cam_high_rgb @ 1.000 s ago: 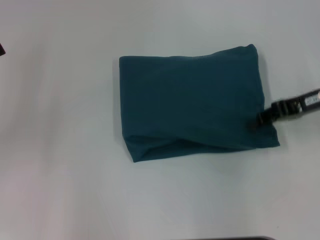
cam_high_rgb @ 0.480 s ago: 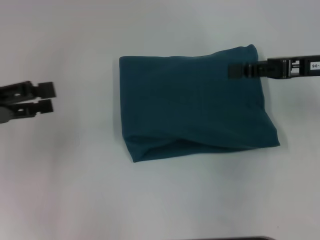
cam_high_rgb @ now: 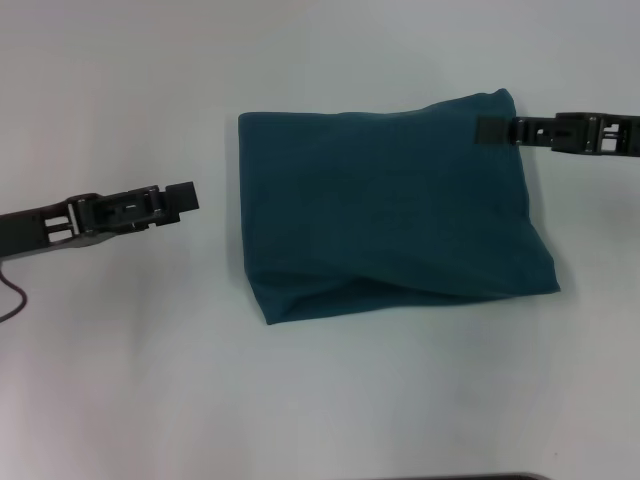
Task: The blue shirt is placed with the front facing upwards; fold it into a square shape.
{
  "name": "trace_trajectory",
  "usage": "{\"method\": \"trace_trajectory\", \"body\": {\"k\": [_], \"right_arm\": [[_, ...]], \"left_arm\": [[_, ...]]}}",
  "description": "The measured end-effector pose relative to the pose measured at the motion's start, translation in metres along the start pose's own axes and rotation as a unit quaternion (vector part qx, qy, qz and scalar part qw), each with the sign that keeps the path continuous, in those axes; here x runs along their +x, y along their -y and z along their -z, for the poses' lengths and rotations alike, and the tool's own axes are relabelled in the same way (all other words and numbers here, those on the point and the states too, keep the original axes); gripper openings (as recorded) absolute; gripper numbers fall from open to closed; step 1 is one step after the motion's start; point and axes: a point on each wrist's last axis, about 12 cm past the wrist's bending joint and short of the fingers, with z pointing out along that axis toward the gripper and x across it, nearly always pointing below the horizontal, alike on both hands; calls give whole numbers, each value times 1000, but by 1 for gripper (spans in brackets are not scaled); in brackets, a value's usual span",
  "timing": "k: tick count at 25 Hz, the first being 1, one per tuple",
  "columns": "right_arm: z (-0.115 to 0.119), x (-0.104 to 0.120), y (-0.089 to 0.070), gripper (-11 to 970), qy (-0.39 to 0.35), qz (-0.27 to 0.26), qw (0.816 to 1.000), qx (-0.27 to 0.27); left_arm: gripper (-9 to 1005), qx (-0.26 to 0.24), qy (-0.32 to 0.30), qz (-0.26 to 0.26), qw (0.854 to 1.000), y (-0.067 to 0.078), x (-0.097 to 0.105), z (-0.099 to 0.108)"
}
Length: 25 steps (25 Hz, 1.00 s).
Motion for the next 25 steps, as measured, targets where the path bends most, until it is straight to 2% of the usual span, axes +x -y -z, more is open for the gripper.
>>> {"method": "trace_trajectory", "body": {"k": [5, 9, 13, 19, 25], "right_arm": [[4, -3, 2, 243, -19, 26, 999, 16], [1, 3, 8, 242, -31, 91, 995, 33], [-9, 22, 10, 242, -23, 135, 990, 33], [-14, 44, 17, 234, -8, 123, 991, 54], [-17, 35, 16, 234, 4, 119, 992, 47]], "left_arm": [[962, -5, 24, 4, 1000, -4, 1, 1], [962, -9, 48, -38, 998, -5, 1, 15], [962, 0, 38, -81, 996, -2, 6, 22], [958, 13, 28, -91, 995, 1, 6, 15], [958, 23, 9, -94, 995, 3, 3, 2]]}}
